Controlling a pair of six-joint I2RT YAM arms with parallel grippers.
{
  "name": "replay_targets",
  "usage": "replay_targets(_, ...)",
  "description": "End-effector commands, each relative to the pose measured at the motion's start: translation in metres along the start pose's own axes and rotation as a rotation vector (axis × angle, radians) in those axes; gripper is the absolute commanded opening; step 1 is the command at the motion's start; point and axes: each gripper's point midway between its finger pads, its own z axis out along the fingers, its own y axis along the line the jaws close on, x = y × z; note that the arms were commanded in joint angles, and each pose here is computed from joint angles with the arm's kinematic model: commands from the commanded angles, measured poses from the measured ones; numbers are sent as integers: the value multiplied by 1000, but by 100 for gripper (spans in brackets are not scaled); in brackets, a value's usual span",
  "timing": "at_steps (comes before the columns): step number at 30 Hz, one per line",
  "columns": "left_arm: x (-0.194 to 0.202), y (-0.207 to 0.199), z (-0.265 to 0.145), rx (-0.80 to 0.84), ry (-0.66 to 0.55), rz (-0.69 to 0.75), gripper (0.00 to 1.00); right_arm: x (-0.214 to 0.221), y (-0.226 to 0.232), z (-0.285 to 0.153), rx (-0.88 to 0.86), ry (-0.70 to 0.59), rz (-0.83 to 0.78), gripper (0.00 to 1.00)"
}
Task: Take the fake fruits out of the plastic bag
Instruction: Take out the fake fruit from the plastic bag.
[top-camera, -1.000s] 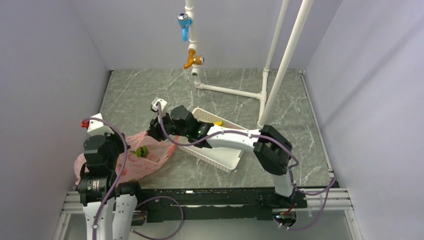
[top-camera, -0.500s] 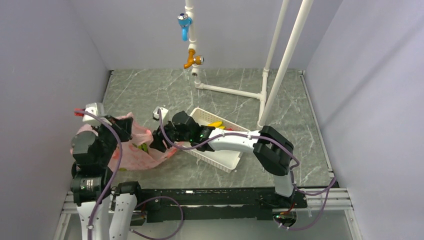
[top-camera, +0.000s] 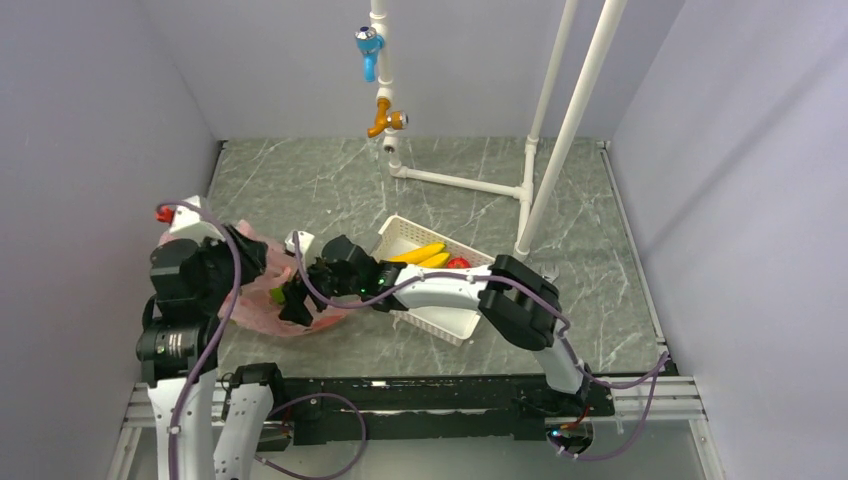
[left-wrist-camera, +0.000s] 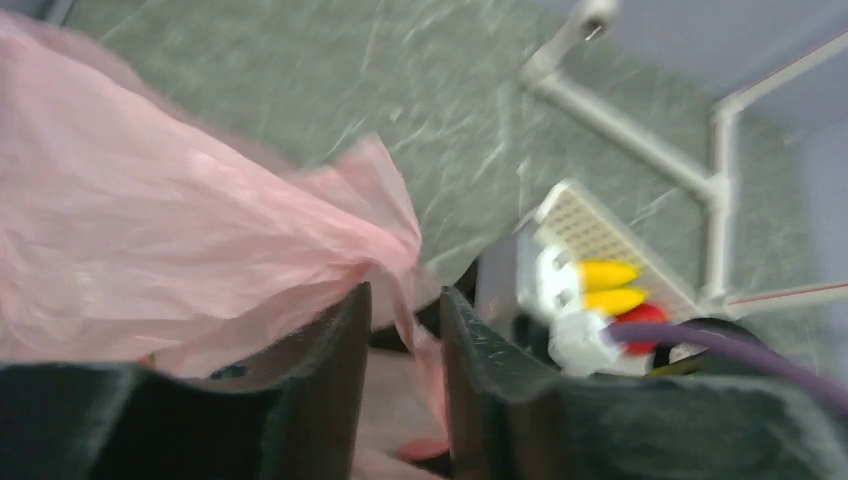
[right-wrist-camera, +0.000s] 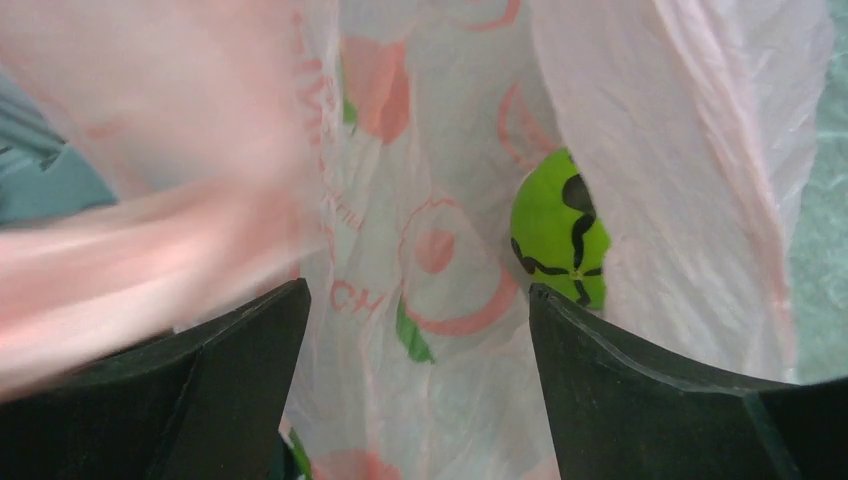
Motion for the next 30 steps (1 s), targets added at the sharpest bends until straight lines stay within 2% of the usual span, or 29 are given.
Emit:
replay_targets(1,53,42,-7,-183,167,6,55,-8,-10,24,32,-25,9,87)
replay_targets(4,55,41,-18,-173,139,9,85,-3,-14,31,35,-35,30,93)
replay_targets(6,56,43,-28,-187,140,14,98,-5,-15,32,20,-41,48,94)
replay_targets(9,58,50,-39,-241,158,17,99,-4,-13,34,-17,-46,84,94)
replay_targets(14,62,98,-54,-556,176,-27,99,-6,-12,27,-17,-70,108,94)
replay_targets(18,55,97,-42,-549,165,-29,98,-11,-14,25,2,-94,99,94)
replay_targets(20,48,94,-32,-511,129,-6,88,-13,-23,29,42,-96,107,94)
replay_targets(21,46,93,-29,-499,115,3,77,-14,-28,31,70,-100,111,94)
replay_targets(23,46,93,-25,-484,116,28,46,-16,-40,38,130,-111,116,93)
replay_targets(24,47,94,-23,-483,120,41,36,-17,-46,43,162,-109,119,92)
replay_targets(28,51,94,-16,-467,153,65,11,-19,-65,56,283,-105,111,90)
replay_targets(30,52,94,-16,-472,167,71,3,-21,-71,63,321,-100,89,89)
